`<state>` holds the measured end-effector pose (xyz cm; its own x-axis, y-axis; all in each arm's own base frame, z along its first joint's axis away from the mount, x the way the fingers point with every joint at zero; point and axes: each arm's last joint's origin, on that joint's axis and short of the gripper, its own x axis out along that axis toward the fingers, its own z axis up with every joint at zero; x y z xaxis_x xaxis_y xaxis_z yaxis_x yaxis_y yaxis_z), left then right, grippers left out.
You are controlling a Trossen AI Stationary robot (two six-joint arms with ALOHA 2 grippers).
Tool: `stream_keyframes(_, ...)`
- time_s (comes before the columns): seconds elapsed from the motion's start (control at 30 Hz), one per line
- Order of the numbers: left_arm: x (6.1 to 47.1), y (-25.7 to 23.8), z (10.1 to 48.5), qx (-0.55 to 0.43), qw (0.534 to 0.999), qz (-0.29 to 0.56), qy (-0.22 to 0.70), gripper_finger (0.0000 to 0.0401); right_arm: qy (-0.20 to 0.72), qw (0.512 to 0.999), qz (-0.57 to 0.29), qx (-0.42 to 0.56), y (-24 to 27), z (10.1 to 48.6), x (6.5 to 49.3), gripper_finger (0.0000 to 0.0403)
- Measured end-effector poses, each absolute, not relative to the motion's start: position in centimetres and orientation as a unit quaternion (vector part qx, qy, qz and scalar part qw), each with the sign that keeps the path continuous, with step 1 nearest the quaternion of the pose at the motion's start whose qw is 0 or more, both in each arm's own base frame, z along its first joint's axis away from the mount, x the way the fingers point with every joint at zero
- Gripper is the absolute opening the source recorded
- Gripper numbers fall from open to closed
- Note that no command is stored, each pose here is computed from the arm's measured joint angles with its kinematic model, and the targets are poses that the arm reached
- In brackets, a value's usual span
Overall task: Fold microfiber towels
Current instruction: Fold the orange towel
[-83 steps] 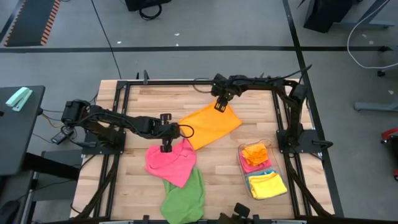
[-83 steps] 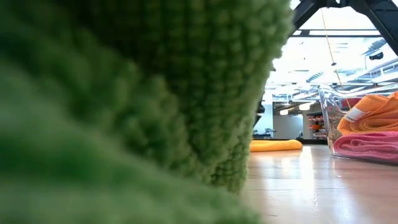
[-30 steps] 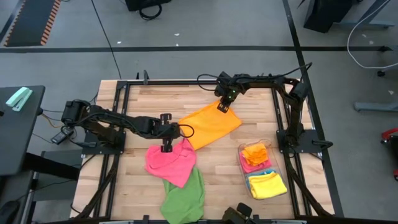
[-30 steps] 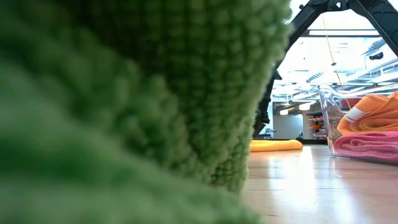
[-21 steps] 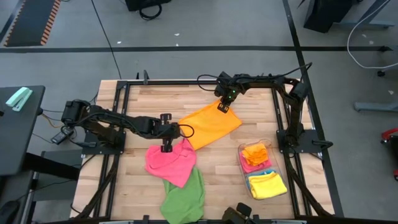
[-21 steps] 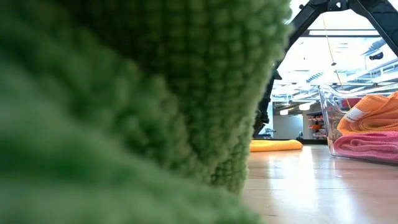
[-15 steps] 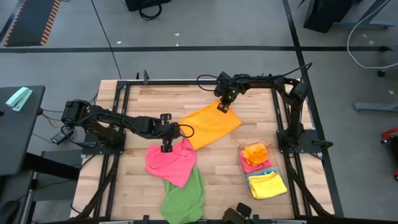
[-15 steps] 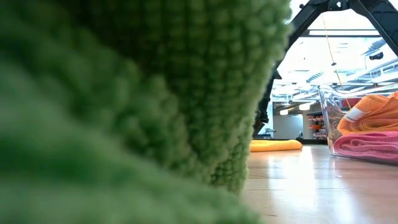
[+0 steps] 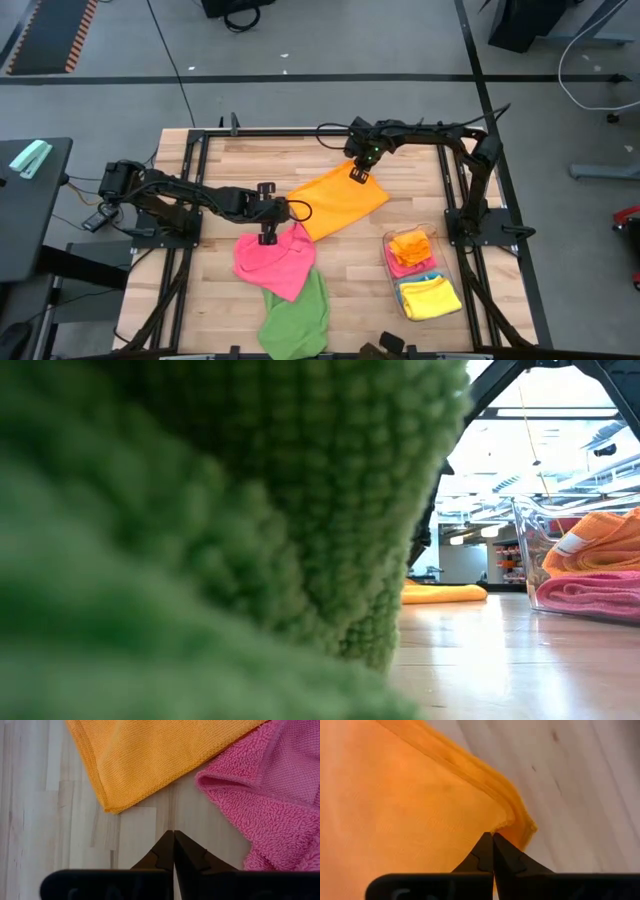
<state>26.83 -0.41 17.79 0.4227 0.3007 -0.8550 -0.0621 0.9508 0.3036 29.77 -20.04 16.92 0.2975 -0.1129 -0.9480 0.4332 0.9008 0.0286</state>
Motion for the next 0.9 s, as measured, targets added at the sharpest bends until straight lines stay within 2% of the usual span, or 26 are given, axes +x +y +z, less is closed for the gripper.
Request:
stream_keyframes(0.1, 26.8, -0.4, 17.8, 0.113, 0.836, 0.109, 0.526, 0.0015, 0.565, 0.801, -0.141, 0.14, -19.7, 16.9, 29.9, 0.0002)
stream_keyframes(0.2, 26.8, -0.4, 17.8, 0.113, 0.836, 0.108, 0.526, 0.0023, 0.568, 0.795, -0.181, 0.114, -19.8, 17.3, 29.9, 0.0002)
stream_keyframes(0.3, 26.8, -0.4, 17.8, 0.113, 0.836, 0.109, 0.526, 0.0028, 0.569, 0.807, -0.107, 0.116, -19.4, 17.2, 29.9, 0.0002)
stream_keyframes(0.37, 26.8, -0.4, 17.8, 0.113, 0.836, 0.109, 0.526, 0.0028, 0.568, 0.806, -0.14, 0.094, -19.5, 17.3, 30.2, 0.0002)
stream_keyframes(0.5, 26.8, -0.4, 17.8, 0.114, 0.835, 0.108, 0.527, 0.0022, 0.573, 0.817, -0.018, 0.053, -18.1, 17.1, 30.5, 0.0002)
stream_keyframes(0.73, 26.8, -0.4, 17.8, 0.114, 0.835, 0.108, 0.527, 0.0013, 0.607, 0.787, -0.066, -0.083, -17.3, 17.2, 31.4, 0.0002)
stream_keyframes(0.83, 26.8, -0.4, 17.8, 0.114, 0.835, 0.108, 0.527, 0.0018, 0.609, 0.779, -0.108, -0.101, -17.2, 17.4, 31.7, 0.0003)
stream_keyframes(0.9, 26.8, -0.4, 17.8, 0.114, 0.835, 0.108, 0.527, 0.0023, 0.606, 0.783, -0.105, -0.098, -17.2, 17.7, 31.6, 0.0003)
